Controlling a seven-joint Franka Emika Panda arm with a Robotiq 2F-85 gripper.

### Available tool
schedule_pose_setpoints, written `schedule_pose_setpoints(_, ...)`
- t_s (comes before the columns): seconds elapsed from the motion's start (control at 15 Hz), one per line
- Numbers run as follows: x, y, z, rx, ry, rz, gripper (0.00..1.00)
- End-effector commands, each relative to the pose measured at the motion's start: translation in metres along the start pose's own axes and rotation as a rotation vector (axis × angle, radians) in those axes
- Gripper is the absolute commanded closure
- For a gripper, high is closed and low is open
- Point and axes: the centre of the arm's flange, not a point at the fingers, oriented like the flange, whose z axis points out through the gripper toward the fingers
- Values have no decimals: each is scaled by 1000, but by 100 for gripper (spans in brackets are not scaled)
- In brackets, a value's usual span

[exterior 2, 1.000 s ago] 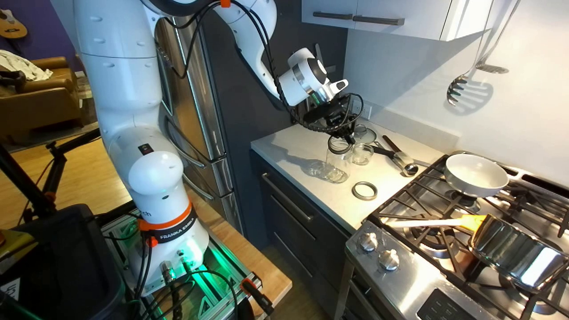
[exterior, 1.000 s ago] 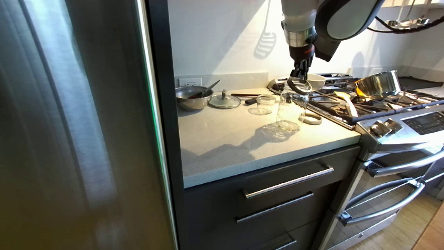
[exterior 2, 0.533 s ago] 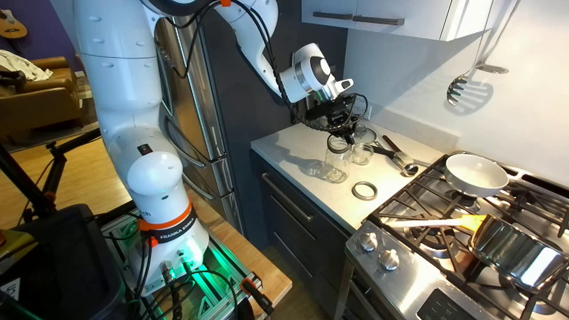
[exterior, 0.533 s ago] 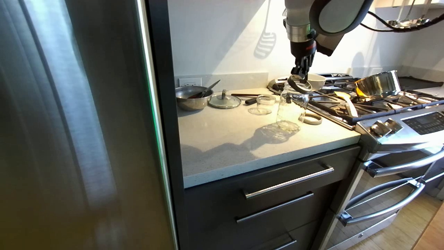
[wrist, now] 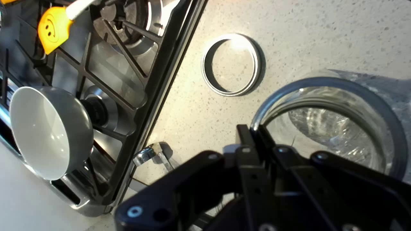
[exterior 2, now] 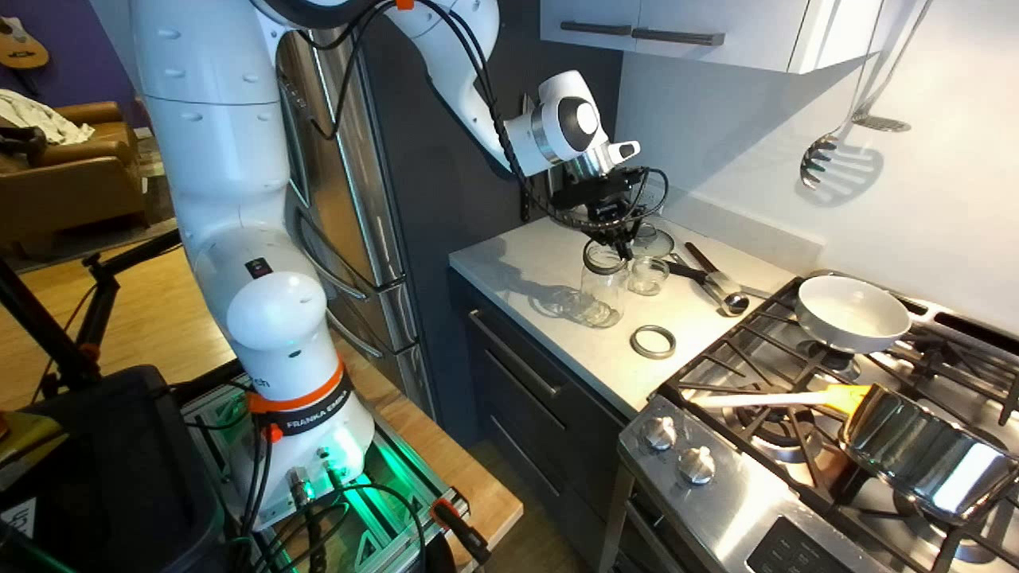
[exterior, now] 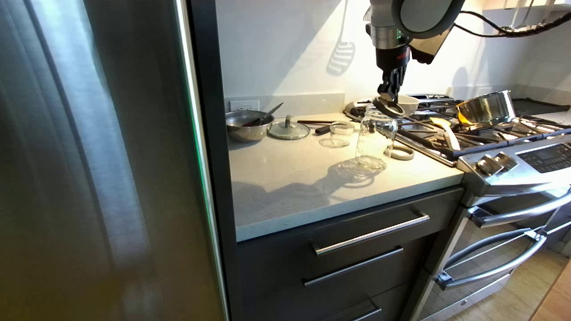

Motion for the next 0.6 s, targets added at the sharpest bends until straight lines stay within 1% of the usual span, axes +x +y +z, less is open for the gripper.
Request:
schedule_pose_setpoints(0.0, -2, 6, -8, 10, -55, -28, 98)
schedule_pose_setpoints(0.07, -3, 7, -9, 5, -59, -33, 98)
schedule_pose_setpoints(0.13, -2, 4, -2, -5, -36, -18, 98)
schedule_pose_setpoints(0.2, -1, 5, -4, -6, -36, -18, 92)
schedule_pose_setpoints(0.53, -1, 5, -4, -6, -36, -19, 92)
